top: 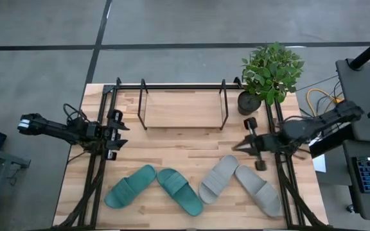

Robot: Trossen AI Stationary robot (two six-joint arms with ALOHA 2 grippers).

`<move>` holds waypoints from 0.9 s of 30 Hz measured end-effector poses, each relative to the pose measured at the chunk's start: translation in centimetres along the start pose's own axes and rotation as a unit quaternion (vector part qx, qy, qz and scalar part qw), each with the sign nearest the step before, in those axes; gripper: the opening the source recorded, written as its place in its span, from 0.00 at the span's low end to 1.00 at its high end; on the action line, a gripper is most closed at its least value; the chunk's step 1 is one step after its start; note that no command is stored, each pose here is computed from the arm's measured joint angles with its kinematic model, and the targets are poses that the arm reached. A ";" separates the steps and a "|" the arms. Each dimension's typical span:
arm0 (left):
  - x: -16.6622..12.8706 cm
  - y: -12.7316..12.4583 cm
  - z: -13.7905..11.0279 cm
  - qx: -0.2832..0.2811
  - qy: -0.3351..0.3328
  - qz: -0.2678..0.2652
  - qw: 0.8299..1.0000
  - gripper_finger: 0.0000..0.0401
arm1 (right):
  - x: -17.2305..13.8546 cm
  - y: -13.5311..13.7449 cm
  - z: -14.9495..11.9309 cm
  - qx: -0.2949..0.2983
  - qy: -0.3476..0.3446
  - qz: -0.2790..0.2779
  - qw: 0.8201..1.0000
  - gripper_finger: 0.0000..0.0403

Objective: Pick and place slides into the shelf
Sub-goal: Put the left gray slide on the shelf

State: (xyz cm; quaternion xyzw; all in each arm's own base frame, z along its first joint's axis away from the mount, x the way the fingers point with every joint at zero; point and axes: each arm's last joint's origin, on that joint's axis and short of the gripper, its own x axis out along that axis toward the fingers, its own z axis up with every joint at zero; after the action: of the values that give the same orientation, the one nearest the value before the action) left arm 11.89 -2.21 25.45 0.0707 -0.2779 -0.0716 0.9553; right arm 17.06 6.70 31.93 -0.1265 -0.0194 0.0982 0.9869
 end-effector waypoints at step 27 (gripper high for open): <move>-0.1 0.0 -0.3 0.031 0.006 -0.001 1.000 0.41 | 14.4 4.3 3.3 0.101 0.381 0.181 0.901 0.22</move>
State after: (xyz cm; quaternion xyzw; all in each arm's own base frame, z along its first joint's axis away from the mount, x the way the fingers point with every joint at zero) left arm 11.96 -2.21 25.17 0.1006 -0.2742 -0.0636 0.9543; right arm 30.11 14.46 34.23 -0.0551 0.3912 0.2206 0.8918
